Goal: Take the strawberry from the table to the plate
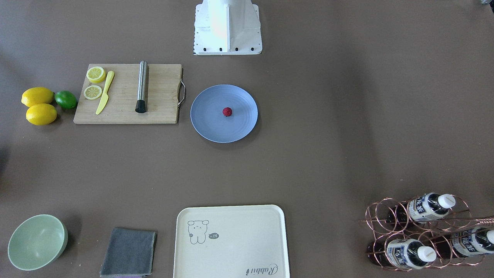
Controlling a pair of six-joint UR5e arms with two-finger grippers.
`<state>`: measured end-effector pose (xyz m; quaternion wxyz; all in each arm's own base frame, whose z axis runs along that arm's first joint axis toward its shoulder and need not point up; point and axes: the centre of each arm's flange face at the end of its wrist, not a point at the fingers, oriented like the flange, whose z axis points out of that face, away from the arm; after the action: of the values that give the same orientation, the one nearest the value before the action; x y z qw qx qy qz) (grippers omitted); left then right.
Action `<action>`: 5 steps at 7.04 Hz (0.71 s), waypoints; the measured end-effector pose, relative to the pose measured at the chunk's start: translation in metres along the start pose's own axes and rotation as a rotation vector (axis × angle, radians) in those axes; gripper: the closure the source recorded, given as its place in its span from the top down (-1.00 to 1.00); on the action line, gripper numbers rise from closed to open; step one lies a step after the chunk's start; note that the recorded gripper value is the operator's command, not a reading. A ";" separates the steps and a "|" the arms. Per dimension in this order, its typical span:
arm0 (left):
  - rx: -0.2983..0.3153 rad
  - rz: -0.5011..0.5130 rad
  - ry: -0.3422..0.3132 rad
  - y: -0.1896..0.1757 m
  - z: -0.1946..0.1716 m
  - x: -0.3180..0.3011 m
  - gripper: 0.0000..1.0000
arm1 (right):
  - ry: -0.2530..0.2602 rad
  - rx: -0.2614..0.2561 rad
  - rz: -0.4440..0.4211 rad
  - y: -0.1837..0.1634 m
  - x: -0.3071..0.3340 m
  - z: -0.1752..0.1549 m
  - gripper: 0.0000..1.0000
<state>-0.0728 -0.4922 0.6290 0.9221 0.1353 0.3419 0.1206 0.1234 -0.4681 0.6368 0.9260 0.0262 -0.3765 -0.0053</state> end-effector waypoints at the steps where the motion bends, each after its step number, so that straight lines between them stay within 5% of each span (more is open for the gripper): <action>1: 0.000 0.001 -0.002 -0.001 0.000 0.000 0.96 | 0.000 0.003 -0.002 -0.002 -0.001 -0.001 1.00; 5: -0.002 0.000 -0.003 -0.001 0.001 -0.001 0.96 | 0.000 0.005 -0.009 -0.001 -0.001 -0.001 1.00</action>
<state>-0.0726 -0.4938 0.6295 0.9228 0.1348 0.3403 0.1206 0.1235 -0.4695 0.6355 0.9259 0.0301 -0.3764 -0.0087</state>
